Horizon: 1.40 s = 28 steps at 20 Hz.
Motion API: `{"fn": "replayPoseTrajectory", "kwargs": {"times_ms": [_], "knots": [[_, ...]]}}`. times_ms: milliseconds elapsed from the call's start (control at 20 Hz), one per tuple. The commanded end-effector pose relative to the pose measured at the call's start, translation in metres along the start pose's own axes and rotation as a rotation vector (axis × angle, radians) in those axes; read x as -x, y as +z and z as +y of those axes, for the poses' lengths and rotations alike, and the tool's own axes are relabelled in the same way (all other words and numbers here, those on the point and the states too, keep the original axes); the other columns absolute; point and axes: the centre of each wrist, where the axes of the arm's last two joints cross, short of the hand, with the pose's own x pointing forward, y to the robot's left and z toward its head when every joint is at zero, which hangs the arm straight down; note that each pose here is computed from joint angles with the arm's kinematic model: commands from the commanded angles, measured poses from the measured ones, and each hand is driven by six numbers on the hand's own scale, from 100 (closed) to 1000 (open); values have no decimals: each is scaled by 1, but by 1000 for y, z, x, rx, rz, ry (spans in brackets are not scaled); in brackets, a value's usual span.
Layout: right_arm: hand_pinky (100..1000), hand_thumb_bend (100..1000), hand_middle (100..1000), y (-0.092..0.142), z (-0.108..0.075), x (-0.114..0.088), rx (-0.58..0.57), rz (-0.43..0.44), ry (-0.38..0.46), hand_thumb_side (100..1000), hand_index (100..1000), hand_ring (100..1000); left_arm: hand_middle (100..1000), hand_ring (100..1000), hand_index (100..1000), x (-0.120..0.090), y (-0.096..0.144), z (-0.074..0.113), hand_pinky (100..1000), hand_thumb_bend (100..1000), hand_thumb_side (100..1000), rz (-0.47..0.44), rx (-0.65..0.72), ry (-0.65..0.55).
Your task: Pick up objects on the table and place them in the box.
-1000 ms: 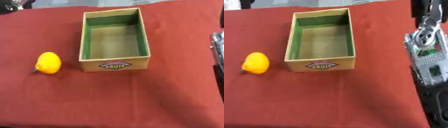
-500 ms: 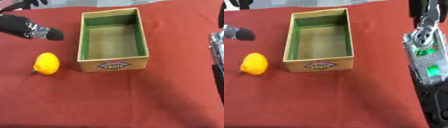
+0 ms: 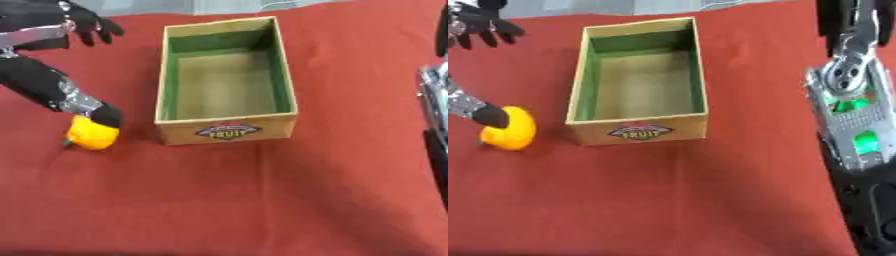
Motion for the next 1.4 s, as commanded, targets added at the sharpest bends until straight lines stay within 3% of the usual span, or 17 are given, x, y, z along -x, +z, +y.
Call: {"fn": "replayPoseTrajectory", "kwargs": {"times_ms": [50,200,700,750,900,1400], "knots": [[775,100,552,-4,-4,-7,5,-31,0,1000,866,687,819,794,1000,6,7,3,675,958,782,18,40,-31],[776,100,552,-4,-4,-7,5,-30,-1,1000,866,687,838,793,1000,10,3,-4,676,906,731,17,77,-31],[776,100,551,-4,-4,-7,5,-28,-5,1000,864,687,837,768,1000,27,-15,-30,652,840,685,92,192,-34],[776,100,551,-4,-4,-6,5,-28,-5,1000,864,687,826,757,1000,29,-17,-32,642,784,643,103,200,-29],[776,100,550,-4,-4,-6,4,-27,-6,1000,863,686,828,757,1000,32,-23,-37,639,742,614,121,222,-16],[777,100,548,-3,-5,-6,4,-23,-6,1000,859,684,833,758,1000,46,-41,-52,635,853,644,162,290,-2]]}}
